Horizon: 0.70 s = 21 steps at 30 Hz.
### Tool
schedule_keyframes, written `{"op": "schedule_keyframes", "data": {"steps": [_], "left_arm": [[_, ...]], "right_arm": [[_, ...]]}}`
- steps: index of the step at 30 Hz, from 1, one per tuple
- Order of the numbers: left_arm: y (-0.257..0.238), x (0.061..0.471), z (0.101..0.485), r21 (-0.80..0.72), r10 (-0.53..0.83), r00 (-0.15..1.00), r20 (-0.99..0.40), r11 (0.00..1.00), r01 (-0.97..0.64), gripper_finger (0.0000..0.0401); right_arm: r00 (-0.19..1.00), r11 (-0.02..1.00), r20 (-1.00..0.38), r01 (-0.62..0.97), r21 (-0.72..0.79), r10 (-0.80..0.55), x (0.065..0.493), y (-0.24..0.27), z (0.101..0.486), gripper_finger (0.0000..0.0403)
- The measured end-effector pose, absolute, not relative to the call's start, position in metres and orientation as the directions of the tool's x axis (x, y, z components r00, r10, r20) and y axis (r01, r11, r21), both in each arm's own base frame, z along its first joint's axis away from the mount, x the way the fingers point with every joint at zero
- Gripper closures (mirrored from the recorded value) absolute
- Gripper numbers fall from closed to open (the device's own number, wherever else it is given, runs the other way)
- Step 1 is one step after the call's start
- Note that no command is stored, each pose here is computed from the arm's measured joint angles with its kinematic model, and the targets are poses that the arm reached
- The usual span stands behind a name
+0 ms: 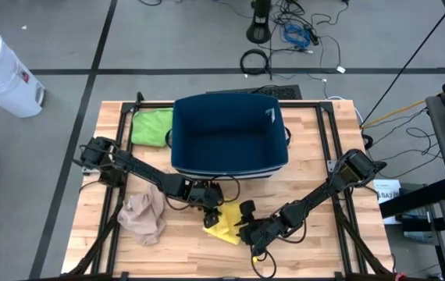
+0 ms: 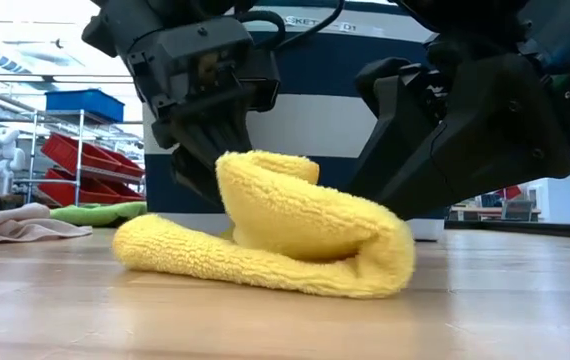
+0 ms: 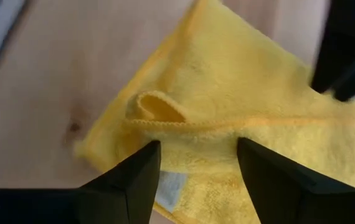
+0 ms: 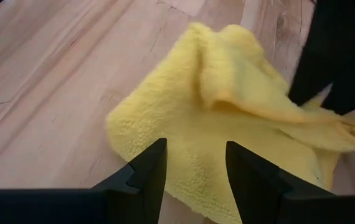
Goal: Fold towel
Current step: Fold the yellow towel
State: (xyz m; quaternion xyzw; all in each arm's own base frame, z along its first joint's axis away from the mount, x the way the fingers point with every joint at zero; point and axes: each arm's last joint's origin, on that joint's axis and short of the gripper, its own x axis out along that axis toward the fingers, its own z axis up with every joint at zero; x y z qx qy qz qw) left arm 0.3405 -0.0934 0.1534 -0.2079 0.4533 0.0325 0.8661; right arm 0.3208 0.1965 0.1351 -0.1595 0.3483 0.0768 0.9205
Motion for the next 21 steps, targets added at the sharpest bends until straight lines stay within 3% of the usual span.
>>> {"op": "schedule_keyframes", "data": {"steps": [5,12,21], "left_arm": [[-0.088,0.343,0.154,-0.301,-0.099,0.602,-0.792,0.921,-0.245,0.0238],[-0.091,0.342,0.154,-0.269,-0.119,0.599,-0.792,0.948,-0.168,0.0382],[-0.098,0.337,0.164,-0.193,-0.081,0.623,-0.778,0.974,-0.115,0.0399]], "right_arm": [[0.746,0.937,-0.665,-0.252,-0.24,0.03,0.321,0.196,0.135,0.0253],[0.746,0.94,-0.665,-0.248,-0.235,0.031,0.321,0.196,0.135,0.0253],[0.738,0.951,-0.674,-0.231,-0.205,0.034,0.313,0.195,0.126,0.0253]]}}
